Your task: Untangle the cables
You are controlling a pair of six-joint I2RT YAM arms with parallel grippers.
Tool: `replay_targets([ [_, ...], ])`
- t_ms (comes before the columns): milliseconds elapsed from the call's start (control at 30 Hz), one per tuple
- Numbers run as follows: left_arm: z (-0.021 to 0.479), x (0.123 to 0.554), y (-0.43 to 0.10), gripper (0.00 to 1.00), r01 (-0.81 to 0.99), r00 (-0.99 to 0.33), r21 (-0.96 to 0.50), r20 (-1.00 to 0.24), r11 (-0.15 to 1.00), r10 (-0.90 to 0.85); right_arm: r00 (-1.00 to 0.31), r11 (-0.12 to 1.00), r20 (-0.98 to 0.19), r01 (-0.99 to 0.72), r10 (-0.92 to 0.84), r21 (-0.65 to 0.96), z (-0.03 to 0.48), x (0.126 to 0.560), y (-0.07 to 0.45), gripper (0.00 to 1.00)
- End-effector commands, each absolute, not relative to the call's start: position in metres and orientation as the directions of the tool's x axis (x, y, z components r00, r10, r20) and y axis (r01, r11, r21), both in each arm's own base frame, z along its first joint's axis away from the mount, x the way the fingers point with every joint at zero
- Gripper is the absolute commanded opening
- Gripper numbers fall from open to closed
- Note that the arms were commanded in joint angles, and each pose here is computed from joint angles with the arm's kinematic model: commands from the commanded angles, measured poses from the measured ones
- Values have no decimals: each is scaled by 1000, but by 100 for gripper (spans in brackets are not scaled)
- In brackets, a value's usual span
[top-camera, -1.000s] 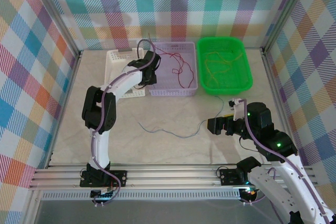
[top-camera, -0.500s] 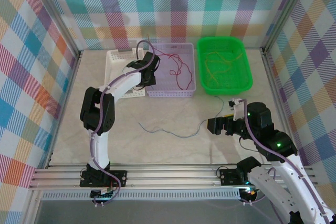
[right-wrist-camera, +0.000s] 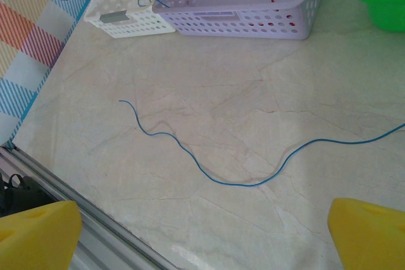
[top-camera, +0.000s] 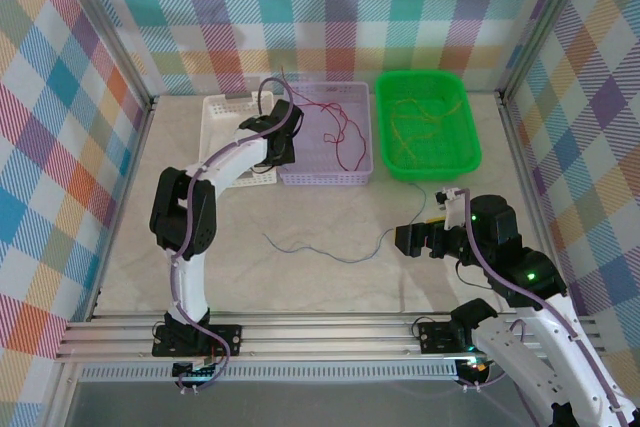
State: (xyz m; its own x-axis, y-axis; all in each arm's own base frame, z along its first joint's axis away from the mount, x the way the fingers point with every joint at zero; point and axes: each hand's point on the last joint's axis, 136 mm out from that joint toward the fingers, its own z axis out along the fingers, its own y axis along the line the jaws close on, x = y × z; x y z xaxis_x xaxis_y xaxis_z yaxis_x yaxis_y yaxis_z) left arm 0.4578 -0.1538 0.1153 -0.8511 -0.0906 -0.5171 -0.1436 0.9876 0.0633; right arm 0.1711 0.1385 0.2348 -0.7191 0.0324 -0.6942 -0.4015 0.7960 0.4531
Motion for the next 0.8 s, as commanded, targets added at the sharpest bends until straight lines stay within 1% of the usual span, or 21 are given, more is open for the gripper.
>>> replay_targets([
  [0,144,452,-150,0,-147,-827,41,-553,988,-100,-704,784,-710,-430,20,449,240,169,141,100],
  [300,200,454,-147,0,-160,-756,-45,-637,986,-152,-704,786,-710,-427,21,447,239,169,140,100],
  [467,229,454,-117,0,-210,-704,-76,-680,975,-205,-704,784,-710,-430,19,447,240,168,140,100],
  [633,253,458,-77,0,-280,-653,-89,-712,956,-258,-705,782,-709,-431,19,450,240,169,141,100],
  [767,253,466,-56,0,-326,-633,-79,-722,942,-280,-707,781,-707,-432,18,452,239,169,142,100],
])
